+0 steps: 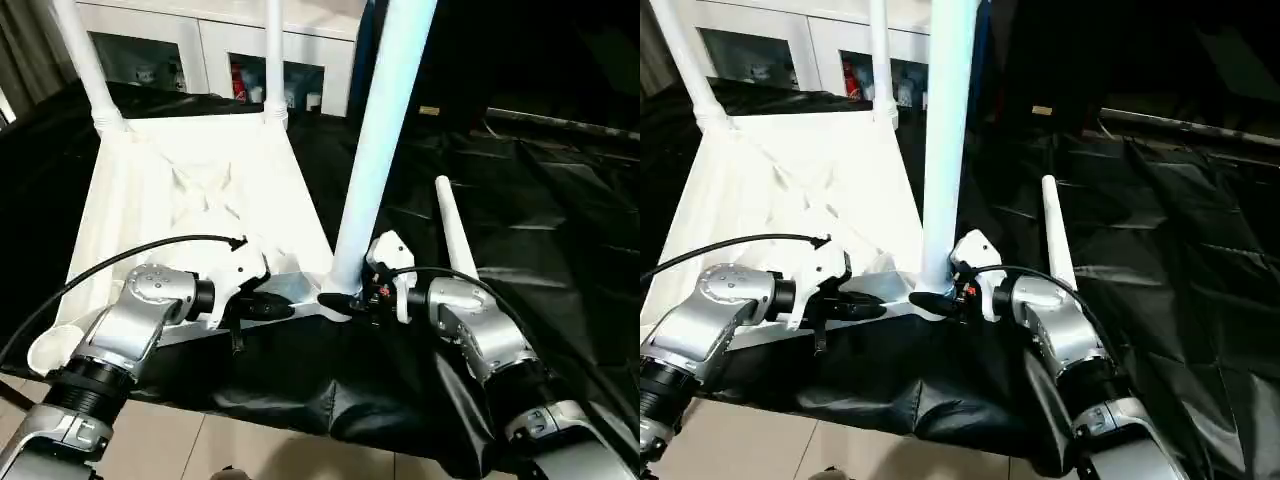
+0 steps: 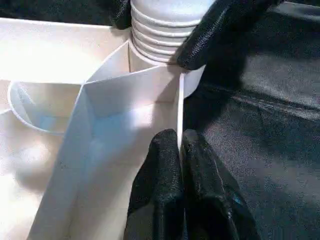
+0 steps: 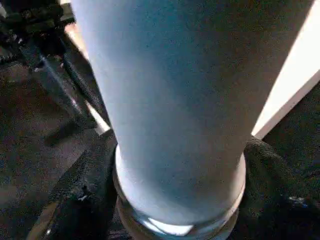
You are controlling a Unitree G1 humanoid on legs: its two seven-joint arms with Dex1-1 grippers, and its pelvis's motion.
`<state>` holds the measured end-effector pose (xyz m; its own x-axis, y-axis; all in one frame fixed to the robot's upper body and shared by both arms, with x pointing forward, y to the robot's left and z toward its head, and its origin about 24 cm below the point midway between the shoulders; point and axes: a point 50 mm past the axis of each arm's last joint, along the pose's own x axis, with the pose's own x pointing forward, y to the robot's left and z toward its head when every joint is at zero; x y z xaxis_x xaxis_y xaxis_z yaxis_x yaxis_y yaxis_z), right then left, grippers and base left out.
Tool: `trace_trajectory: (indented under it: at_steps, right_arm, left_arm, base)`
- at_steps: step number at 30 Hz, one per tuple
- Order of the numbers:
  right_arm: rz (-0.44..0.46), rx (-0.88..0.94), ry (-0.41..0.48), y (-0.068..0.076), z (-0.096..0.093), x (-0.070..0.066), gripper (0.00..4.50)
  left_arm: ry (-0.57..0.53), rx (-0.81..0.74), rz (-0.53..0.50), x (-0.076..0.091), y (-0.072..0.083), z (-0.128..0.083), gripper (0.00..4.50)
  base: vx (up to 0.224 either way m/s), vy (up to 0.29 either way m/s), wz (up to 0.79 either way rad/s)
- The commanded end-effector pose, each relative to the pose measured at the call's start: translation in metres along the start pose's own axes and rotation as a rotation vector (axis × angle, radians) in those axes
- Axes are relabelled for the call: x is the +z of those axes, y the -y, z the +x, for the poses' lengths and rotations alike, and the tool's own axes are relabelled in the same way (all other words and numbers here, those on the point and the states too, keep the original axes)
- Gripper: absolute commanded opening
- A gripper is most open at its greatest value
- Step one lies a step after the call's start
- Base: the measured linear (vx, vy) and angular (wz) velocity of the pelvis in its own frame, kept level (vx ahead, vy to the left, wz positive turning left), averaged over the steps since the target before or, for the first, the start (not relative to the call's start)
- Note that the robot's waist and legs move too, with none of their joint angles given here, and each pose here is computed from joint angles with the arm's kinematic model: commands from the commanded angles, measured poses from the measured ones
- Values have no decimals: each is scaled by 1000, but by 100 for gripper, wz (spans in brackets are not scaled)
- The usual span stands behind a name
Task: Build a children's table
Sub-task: Rotate leg to tighten
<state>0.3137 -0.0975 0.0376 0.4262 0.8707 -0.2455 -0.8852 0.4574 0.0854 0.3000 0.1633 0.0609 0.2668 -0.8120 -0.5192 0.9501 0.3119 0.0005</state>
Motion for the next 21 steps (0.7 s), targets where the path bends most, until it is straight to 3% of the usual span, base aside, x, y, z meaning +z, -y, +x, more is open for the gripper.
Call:
trace_trajectory:
  at_steps: [1, 5, 7, 9, 10, 15, 16, 21]
  right_arm:
    - [78, -82, -6, 3, 0, -9, 277]
    - [172, -218, -19, 6, 6, -22, 277]
    - [249, -398, -70, 6, 18, -37, 277]
    - [260, -427, -82, 6, 20, -39, 277]
    - [304, -521, -85, 6, 27, -41, 277]
    - [382, -707, -93, 7, 42, -39, 277]
    - [406, -728, -70, 8, 48, -33, 277]
    - [385, -695, -40, 7, 57, -21, 277]
  left_arm:
    - [91, 9, 20, 17, 0, 6, 0]
    - [99, 103, -3, 20, -7, 15, 0]
    - [59, 226, -28, 22, -13, 32, 0]
    - [50, 249, -34, 23, -14, 35, 0]
    - [35, 331, -75, 26, -17, 45, 0]
    - [26, 429, -110, 40, -16, 69, 0]
    - [32, 428, -118, 44, -13, 74, 0]
    - [29, 444, -100, 44, -16, 72, 0]
  base:
    - [0, 0, 0]
    - [0, 0, 0]
    - [0, 0, 0]
    - [0, 0, 0]
    - [0, 0, 0]
    - [0, 0, 0]
    - [0, 0, 0]
    - [0, 0, 0]
